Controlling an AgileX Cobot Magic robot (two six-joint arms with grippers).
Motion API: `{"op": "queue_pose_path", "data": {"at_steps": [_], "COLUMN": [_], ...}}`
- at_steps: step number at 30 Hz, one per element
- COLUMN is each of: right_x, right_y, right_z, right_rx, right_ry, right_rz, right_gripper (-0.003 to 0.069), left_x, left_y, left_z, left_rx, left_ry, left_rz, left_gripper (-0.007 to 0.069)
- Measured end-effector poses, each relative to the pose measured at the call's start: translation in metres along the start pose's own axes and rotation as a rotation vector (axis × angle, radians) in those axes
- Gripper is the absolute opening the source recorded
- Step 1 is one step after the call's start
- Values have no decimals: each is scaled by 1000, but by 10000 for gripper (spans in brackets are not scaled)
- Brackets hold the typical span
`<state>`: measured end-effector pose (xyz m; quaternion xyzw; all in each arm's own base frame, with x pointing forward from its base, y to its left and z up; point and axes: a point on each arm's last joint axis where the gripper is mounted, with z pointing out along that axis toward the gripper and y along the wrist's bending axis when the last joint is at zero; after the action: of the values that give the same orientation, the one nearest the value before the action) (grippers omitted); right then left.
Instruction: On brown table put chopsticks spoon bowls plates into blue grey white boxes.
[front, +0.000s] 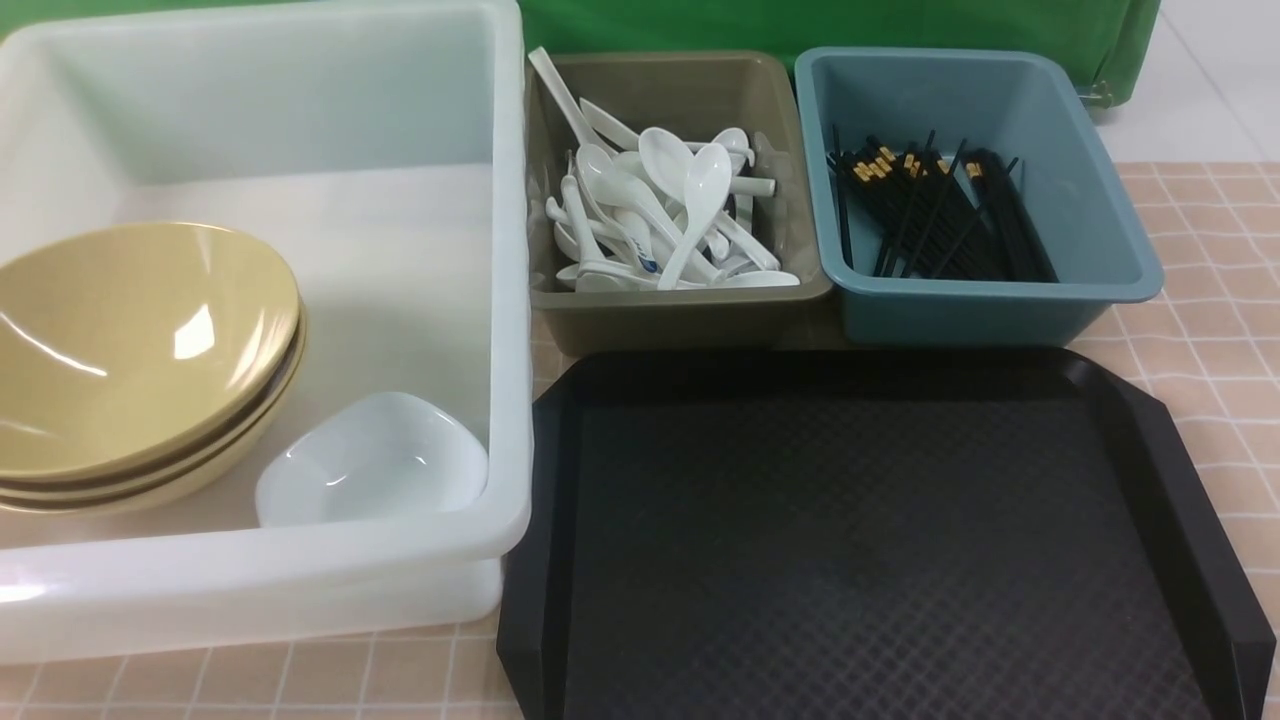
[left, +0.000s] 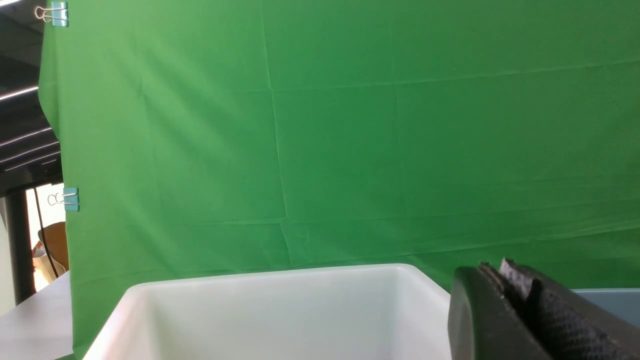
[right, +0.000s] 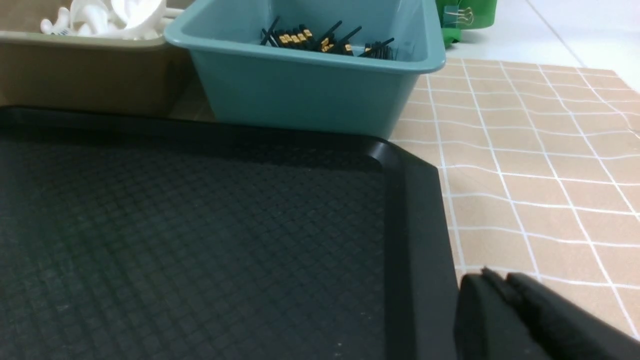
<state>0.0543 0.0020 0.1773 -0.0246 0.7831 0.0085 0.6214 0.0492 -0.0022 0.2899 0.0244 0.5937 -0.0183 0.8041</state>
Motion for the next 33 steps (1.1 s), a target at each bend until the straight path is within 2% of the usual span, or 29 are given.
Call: {"op": "queue_pose_path", "data": {"at_steps": [4, 8, 33], "right_x": [0, 0, 0], "right_y": [0, 0, 0], "right_z": [0, 0, 0], "right_rx": [0, 0, 0], "right_ry": [-2, -2, 1], "right_rz": [0, -1, -1], "right_gripper": [83, 46, 49], "left_x": [0, 0, 0], "left_y": [0, 0, 0], "left_z": [0, 0, 0], "left_rx": [0, 0, 0], "left_ry": [0, 0, 0], "left_rz": [0, 0, -1], "left_gripper": [1, 1, 1]}}
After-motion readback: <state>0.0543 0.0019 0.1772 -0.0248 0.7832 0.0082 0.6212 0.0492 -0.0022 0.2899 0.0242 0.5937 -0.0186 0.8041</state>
